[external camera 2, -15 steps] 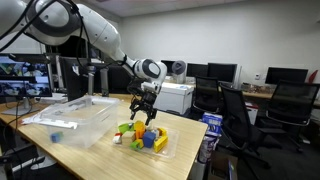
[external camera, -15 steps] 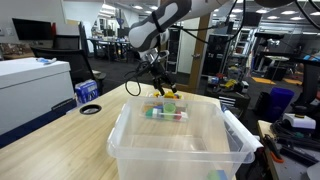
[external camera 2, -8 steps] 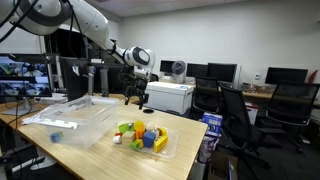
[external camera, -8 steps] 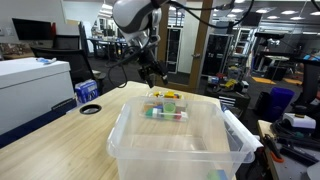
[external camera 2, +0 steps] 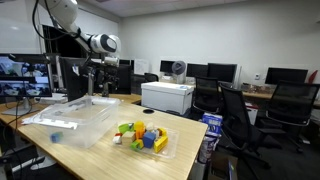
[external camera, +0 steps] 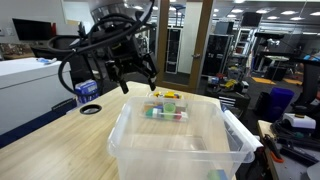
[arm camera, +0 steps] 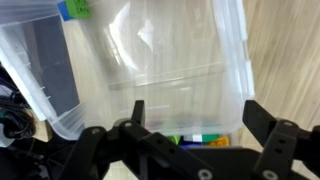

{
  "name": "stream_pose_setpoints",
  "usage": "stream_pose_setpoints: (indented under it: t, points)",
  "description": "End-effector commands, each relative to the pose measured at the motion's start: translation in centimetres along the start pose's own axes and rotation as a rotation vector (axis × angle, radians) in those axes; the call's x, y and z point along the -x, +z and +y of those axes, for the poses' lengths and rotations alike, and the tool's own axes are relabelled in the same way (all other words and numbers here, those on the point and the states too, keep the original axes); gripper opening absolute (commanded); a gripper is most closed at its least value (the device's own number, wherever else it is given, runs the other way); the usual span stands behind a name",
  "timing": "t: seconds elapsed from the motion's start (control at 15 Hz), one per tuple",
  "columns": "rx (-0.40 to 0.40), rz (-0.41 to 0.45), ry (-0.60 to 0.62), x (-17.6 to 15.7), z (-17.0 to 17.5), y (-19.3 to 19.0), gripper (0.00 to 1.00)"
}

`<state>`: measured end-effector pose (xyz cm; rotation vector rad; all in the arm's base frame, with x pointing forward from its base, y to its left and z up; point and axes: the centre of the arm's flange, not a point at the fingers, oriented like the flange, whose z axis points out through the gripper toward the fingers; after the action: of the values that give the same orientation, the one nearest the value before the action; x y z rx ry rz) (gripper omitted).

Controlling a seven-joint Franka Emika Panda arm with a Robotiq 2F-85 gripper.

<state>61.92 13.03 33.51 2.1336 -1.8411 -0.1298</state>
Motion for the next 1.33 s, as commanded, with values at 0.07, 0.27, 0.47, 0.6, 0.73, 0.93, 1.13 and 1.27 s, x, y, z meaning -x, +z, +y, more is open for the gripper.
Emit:
stream_pose_setpoints:
  t: [0.07, 0.27, 0.47, 0.6, 0.73, 0.93, 1.13, 1.27]
  points:
    - [-0.137, -0.083, -0.197, 4.3, 6.7, 6.2, 1.00]
    - [-0.195, -0.153, -0.314, 5.7, 8.2, 9.5, 1.00]
    - [-0.275, -0.165, -0.405, 5.6, 9.7, 10.3, 1.00]
    - [-0.319, -0.115, -0.473, 4.9, 9.8, 9.3, 1.00]
    - [-0.346, -0.088, -0.533, 4.6, 9.3, 8.1, 1.00]
    - [-0.393, -0.014, -0.633, 4.7, 8.5, 4.0, 1.00]
    - [-0.369, 0.027, -0.672, 4.9, 8.8, 0.7, 1.00]
    - [-0.275, -0.012, -0.652, 4.3, 9.4, 0.7, 1.00]
